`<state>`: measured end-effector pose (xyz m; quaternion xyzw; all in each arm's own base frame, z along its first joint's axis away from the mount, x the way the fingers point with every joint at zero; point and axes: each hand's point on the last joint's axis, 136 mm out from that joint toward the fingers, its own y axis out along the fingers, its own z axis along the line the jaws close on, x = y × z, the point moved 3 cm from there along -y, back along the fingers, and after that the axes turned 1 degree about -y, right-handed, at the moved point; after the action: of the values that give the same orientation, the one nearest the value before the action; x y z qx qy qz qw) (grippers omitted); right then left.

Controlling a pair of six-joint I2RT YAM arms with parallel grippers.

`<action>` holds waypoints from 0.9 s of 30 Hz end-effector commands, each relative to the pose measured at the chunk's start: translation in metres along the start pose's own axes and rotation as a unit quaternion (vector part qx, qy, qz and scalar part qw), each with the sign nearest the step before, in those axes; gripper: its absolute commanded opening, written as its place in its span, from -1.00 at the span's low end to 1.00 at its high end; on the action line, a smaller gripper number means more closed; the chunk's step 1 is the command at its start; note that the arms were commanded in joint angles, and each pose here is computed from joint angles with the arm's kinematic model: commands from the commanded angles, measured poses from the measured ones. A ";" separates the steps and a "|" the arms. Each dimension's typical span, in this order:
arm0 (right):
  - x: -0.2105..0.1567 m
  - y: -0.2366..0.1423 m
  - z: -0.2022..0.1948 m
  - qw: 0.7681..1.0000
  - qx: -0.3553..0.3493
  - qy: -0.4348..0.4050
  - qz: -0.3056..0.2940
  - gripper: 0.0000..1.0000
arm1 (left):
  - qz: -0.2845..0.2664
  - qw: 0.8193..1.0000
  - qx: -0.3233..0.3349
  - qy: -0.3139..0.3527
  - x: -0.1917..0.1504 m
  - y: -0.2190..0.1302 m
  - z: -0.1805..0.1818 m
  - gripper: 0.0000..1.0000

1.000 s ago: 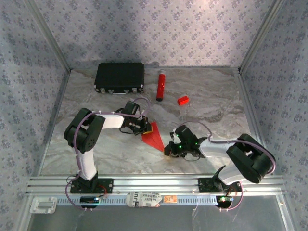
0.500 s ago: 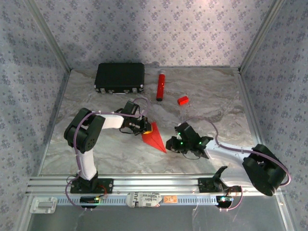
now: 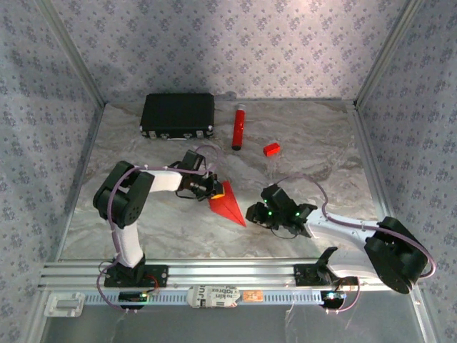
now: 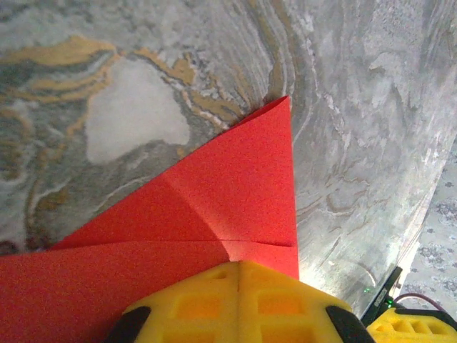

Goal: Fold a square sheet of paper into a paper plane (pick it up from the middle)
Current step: Fourth fold the wing at the center of the table, then turn over the paper at the center of the table.

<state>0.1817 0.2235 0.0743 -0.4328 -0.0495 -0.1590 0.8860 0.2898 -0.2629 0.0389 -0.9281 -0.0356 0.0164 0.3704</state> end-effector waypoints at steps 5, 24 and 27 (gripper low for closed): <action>-0.002 0.007 0.012 1.000 0.008 -0.011 0.025 -0.41 | 0.001 0.998 0.041 -0.045 -0.006 -0.001 0.027 -0.98; -0.019 0.019 0.007 0.997 0.029 0.001 0.076 -0.20 | 0.003 0.998 0.033 -0.054 -0.006 0.001 0.027 -0.98; -0.020 0.021 0.006 0.996 0.027 0.005 0.081 -0.20 | 0.004 0.998 0.033 -0.055 -0.006 0.001 0.027 -0.98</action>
<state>0.1739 0.2440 0.0614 -0.4145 -0.0218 -0.0984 0.9045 0.2914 -0.2606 0.0393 -0.9303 -0.0453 0.0329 0.3626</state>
